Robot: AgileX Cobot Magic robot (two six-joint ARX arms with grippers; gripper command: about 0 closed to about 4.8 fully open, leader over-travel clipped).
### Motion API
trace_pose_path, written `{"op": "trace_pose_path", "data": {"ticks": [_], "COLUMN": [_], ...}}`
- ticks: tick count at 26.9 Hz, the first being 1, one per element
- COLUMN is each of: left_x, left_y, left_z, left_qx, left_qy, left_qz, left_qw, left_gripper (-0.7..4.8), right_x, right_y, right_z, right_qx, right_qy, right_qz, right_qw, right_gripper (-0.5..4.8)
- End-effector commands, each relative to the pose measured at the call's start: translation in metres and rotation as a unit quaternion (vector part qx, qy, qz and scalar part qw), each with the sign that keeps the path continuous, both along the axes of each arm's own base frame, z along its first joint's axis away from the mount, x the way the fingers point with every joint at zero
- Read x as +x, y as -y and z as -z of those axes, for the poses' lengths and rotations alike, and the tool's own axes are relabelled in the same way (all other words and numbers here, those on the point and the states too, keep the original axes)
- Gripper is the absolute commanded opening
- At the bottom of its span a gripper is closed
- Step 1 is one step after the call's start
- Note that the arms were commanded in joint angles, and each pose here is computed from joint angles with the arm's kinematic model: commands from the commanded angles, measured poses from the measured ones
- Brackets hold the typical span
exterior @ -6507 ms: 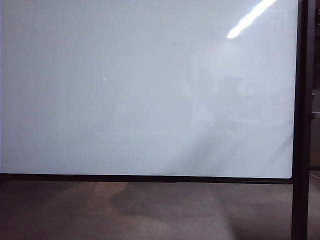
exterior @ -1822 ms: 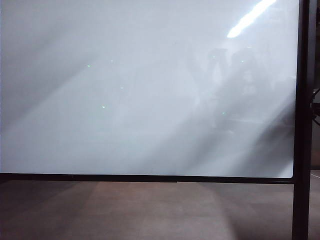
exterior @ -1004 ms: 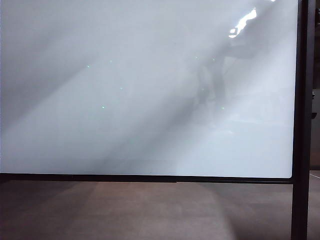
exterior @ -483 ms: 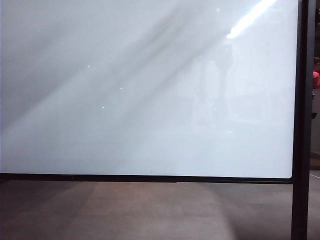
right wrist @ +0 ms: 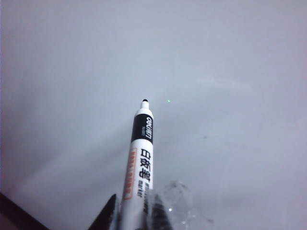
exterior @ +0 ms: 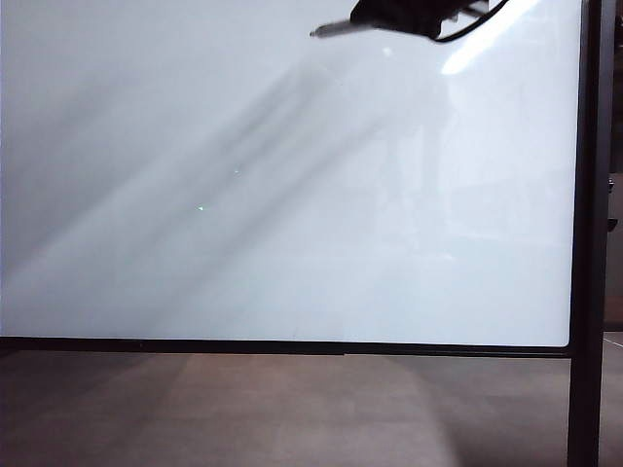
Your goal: Reach to the right to find the marker pen, pick it up, and write the number 7 on the whiteboard.
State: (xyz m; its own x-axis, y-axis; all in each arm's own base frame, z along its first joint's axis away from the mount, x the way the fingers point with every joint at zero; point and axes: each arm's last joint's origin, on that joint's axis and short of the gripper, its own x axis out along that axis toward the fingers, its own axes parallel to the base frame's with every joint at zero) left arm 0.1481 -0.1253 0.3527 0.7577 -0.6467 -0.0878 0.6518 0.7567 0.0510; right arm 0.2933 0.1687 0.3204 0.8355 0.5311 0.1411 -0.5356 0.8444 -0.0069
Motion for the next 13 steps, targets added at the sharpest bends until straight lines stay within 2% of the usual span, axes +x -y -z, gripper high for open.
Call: {"op": "trace_pose_path", "data": {"ticks": [1, 3, 6, 13], "left_x": [-0.002, -0.003, -0.003, -0.003], "left_y": [-0.002, -0.002, -0.002, -0.002], "left_z": [0.005, 0.010, 0.010, 0.010], "left_qx": [-0.017, -0.023, -0.023, -0.022], "left_qy": [0.020, 0.022, 0.022, 0.021], "left_qz": [-0.001, -0.001, -0.001, -0.001], "left_qw": [1.000, 0.999, 0.999, 1.000], "left_gripper": [-0.06, -0.06, -0.06, -0.06], "right_x": [0.009, 0.017, 0.027, 0.037], "right_y": [-0.005, -0.010, -0.013, -0.018], "right_z": [0.006, 0.017, 0.031, 0.049], "right_qx": [0.014, 0.017, 0.021, 0.019], "right_qy": [0.021, 0.026, 0.026, 0.020], "right_qz": [0.013, 0.014, 0.045, 0.053], "right_qw": [1.000, 0.999, 0.998, 0.998], "right_gripper": [-0.05, -0.05, -0.05, -0.05]}}
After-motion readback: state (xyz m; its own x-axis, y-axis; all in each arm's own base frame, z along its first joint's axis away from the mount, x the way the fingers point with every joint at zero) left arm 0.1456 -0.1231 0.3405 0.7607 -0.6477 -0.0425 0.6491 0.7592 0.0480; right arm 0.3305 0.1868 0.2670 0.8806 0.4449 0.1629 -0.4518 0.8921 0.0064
